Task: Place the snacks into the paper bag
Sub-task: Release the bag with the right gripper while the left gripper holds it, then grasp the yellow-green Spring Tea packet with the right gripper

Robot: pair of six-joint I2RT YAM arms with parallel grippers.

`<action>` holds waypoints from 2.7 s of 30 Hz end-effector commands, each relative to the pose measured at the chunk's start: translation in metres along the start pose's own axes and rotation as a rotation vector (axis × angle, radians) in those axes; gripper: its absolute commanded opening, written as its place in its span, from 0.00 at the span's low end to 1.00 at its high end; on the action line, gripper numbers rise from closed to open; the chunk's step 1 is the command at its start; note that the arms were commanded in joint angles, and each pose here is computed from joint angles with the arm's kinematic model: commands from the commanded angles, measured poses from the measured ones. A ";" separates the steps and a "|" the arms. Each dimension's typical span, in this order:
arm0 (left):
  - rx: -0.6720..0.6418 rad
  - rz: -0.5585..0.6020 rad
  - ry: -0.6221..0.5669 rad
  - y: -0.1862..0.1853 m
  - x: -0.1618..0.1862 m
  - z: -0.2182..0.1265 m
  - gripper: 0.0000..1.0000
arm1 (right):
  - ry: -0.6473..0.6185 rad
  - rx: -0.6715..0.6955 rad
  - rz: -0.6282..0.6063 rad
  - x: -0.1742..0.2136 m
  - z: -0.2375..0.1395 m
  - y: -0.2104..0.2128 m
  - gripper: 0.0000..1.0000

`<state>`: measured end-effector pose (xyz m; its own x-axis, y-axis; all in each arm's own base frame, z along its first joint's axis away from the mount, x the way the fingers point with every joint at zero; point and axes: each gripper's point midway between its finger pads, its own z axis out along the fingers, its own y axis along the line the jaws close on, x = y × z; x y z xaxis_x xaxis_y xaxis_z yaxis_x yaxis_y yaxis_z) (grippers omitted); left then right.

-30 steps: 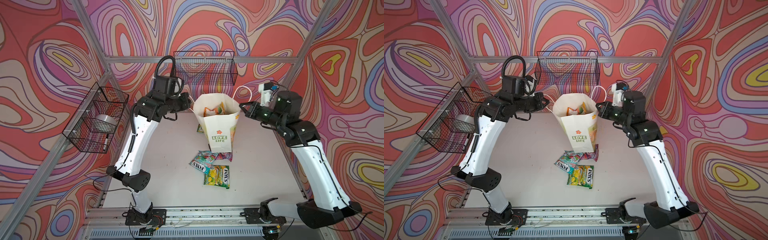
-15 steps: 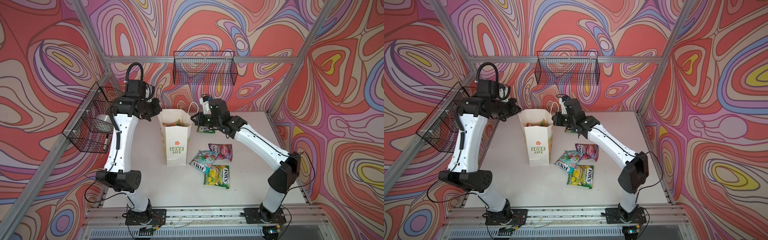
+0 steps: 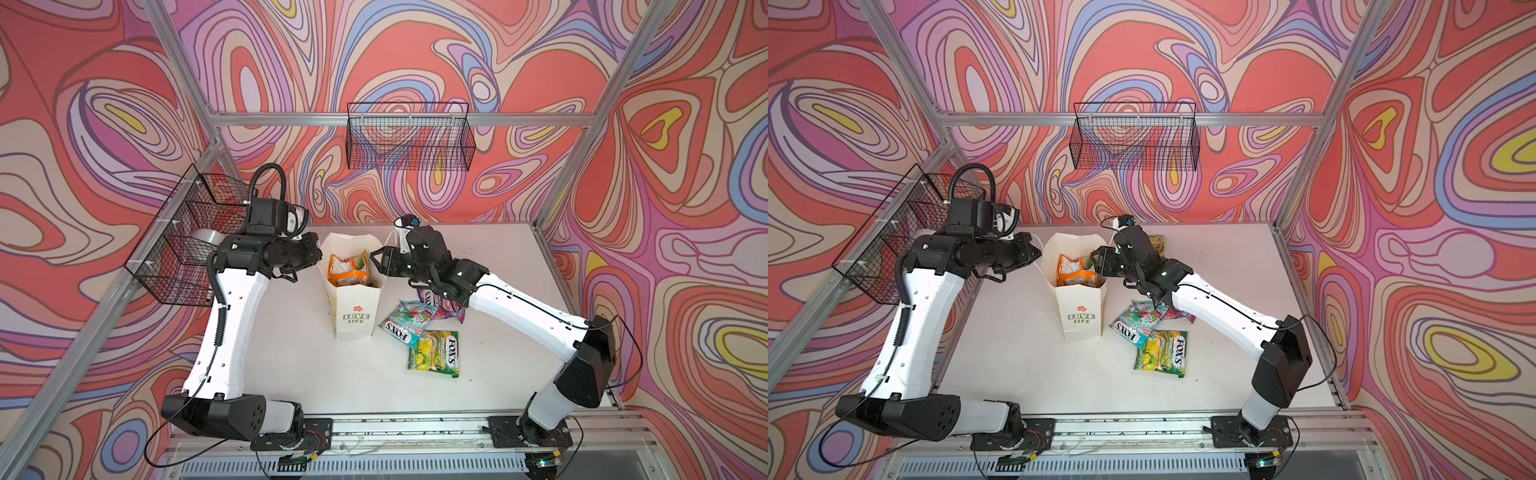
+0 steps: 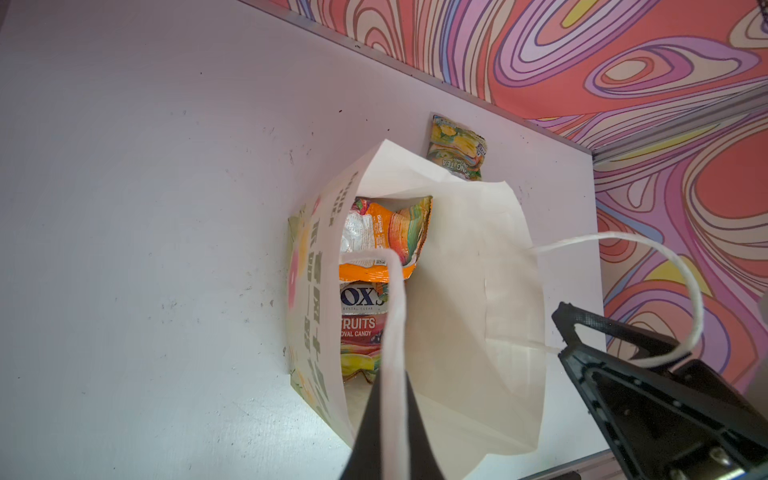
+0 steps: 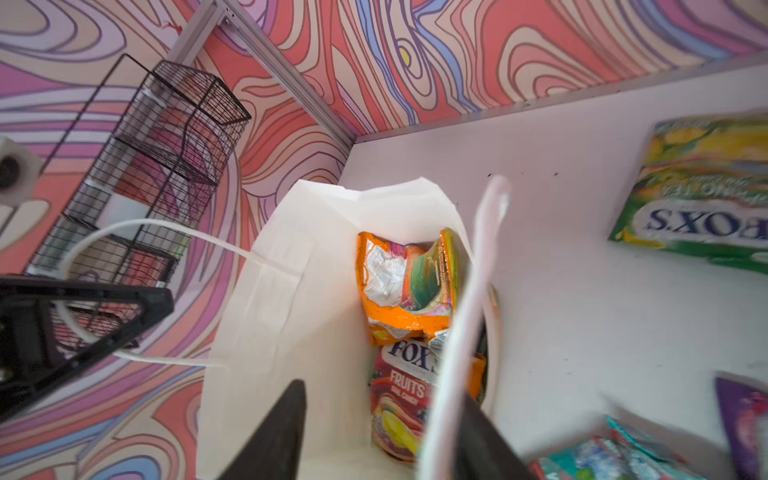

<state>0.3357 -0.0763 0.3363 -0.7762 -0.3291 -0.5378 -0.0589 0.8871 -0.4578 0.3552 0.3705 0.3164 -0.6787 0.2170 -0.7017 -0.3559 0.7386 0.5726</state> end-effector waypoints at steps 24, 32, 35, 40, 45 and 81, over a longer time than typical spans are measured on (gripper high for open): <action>0.199 0.107 -0.092 -0.018 0.009 0.014 0.00 | 0.192 0.540 0.184 0.058 -0.159 -0.167 0.98; 0.230 0.129 -0.106 -0.019 0.020 0.010 0.00 | 0.431 0.457 0.366 0.176 -0.122 -0.203 0.98; 0.238 0.135 -0.128 -0.020 0.020 0.004 0.00 | 0.467 0.459 0.381 0.197 -0.116 -0.213 0.98; 0.262 0.128 -0.160 -0.023 0.021 -0.002 0.00 | 0.519 0.422 0.385 0.225 -0.098 -0.221 0.98; 0.292 0.119 -0.170 -0.026 0.024 -0.009 0.00 | 0.512 0.423 0.345 0.235 -0.085 -0.225 0.98; 0.384 0.100 -0.224 -0.032 0.031 -0.029 0.00 | 0.303 0.527 0.322 0.233 -0.092 -0.235 0.27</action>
<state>0.2917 -0.1054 0.3411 -0.6508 -0.3444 -0.6767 0.2336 0.7572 -0.6100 0.2242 0.1956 0.0472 -0.8813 0.3493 -0.3184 0.2008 0.8865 0.4168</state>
